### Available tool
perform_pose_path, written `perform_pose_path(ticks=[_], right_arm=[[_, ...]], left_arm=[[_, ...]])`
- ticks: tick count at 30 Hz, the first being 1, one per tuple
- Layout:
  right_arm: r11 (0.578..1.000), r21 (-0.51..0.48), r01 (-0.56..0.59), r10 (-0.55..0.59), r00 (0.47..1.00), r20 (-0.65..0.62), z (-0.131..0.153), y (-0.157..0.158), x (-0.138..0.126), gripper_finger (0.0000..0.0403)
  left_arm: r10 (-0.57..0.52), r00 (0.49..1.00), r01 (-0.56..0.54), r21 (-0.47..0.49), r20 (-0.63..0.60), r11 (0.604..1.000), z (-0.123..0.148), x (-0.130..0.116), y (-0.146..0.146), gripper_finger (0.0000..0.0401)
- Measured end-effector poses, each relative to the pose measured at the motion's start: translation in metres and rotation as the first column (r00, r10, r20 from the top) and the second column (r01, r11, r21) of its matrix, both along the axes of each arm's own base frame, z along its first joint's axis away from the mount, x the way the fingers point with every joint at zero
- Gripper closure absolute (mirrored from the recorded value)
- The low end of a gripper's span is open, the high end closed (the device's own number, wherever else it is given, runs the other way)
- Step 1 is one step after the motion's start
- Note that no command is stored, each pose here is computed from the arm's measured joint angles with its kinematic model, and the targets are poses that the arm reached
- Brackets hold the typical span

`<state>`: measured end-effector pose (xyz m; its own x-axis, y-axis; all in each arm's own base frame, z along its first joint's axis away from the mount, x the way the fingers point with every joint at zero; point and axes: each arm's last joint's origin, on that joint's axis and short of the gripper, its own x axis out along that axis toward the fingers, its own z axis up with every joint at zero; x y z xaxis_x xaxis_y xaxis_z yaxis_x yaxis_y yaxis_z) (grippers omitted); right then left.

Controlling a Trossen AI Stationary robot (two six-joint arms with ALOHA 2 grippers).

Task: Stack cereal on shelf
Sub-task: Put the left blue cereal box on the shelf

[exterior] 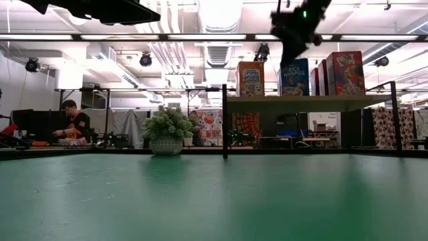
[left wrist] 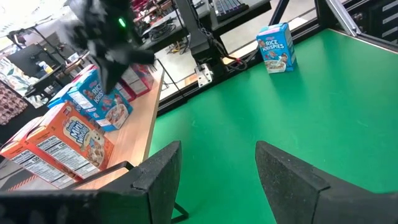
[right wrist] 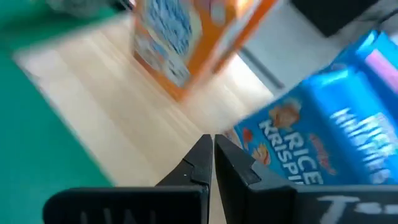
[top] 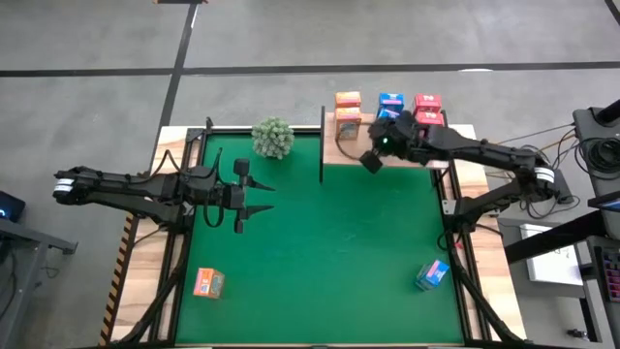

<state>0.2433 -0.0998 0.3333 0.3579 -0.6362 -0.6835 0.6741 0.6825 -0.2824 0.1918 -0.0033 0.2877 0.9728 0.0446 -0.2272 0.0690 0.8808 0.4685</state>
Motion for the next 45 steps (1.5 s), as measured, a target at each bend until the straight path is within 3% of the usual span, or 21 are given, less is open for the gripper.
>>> perform_pose_path(ticks=[7, 18, 22, 26, 36, 45], right_arm=[[0.988, 0.129, 0.089, -0.104, 0.988, 0.112, 0.053, -0.016, -0.023, 0.0394], [0.975, 0.221, 0.036, -0.054, 0.996, 0.077, 0.050, -0.025, -0.030, 0.0394], [0.975, 0.214, 0.061, -0.068, 0.997, 0.026, 0.046, -0.025, -0.032, 0.0394], [0.984, 0.142, 0.110, -0.098, 0.991, -0.091, 0.041, -0.029, -0.036, 0.0394], [0.992, 0.039, 0.119, -0.111, 0.981, -0.162, 0.042, -0.035, -0.037, 0.0394], [0.990, 0.126, 0.070, -0.055, 0.991, -0.122, 0.039, -0.032, -0.035, 0.0394]], left_arm=[[0.000, 1.000, 0.000, 0.000, 0.000, 1.000, 0.000, 0.000, 0.000, 0.0211], [0.000, 1.000, 0.000, 0.002, 0.000, 1.000, 0.000, 0.000, 0.000, 0.0211], [0.000, 1.000, 0.000, 0.003, -0.003, 1.000, 0.000, 0.000, 0.000, 0.0211], [0.000, 1.000, 0.000, 0.003, -0.003, 1.000, 0.000, 0.000, 0.000, 0.0211], [0.000, 1.000, 0.000, 0.001, -0.002, 1.000, 0.000, 0.000, 0.000, 0.0211], [0.000, 1.000, 0.000, 0.000, -0.002, 1.000, 0.000, 0.000, 0.000, 0.0211]])
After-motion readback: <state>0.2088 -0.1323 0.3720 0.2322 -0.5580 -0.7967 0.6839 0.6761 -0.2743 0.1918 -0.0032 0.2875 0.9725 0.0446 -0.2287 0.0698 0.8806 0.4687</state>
